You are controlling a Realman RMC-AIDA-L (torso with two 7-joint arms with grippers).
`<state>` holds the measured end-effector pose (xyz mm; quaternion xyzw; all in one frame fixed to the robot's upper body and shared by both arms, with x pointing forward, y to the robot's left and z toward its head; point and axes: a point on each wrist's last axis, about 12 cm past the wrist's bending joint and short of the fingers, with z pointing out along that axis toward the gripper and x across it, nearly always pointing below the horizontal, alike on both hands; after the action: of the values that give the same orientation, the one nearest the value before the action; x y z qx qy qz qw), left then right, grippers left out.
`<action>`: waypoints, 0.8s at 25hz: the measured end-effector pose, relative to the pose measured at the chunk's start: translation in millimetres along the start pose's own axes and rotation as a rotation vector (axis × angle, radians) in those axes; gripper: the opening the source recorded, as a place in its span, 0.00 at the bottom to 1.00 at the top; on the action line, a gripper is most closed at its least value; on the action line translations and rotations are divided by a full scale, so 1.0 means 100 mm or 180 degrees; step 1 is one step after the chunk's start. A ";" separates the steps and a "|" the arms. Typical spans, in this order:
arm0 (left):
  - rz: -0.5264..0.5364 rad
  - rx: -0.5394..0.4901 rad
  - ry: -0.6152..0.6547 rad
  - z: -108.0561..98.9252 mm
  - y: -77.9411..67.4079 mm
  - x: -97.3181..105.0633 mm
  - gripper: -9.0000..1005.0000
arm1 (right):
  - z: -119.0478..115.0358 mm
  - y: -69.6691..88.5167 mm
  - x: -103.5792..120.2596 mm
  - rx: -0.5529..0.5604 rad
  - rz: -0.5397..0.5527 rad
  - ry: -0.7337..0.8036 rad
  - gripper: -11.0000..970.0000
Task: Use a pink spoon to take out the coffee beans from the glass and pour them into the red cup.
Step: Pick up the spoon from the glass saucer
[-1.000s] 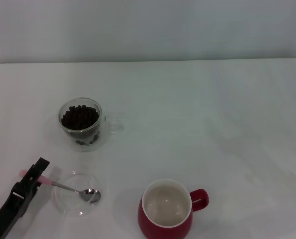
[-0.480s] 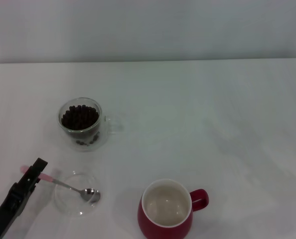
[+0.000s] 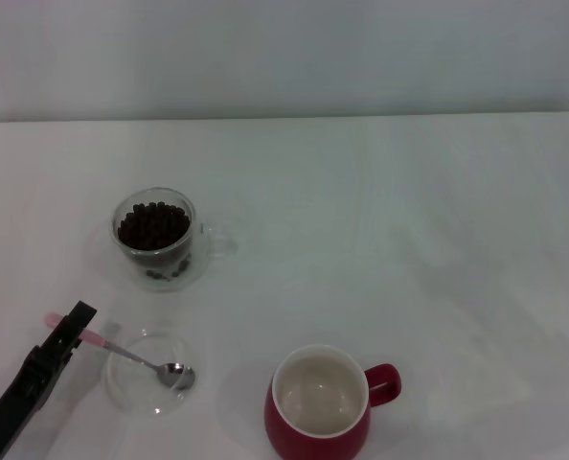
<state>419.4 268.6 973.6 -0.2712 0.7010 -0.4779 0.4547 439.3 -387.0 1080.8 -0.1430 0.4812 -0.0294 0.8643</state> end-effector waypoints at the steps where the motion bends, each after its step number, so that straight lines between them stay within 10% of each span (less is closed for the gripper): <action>1: 0.0011 -0.0013 0.0013 0.01 0.00 0.00 0.50 | 0.00 0.00 0.00 0.0000 -0.0001 0.0000 0.72; 20: 0.0116 -0.0077 0.0039 0.04 0.03 -0.04 0.24 | -0.01 0.00 0.00 0.0013 0.0002 -0.0002 0.72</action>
<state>424.7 271.1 971.9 -0.2610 0.7143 -0.4626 0.4557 438.4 -386.9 1080.5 -0.1411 0.4809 -0.0301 0.8648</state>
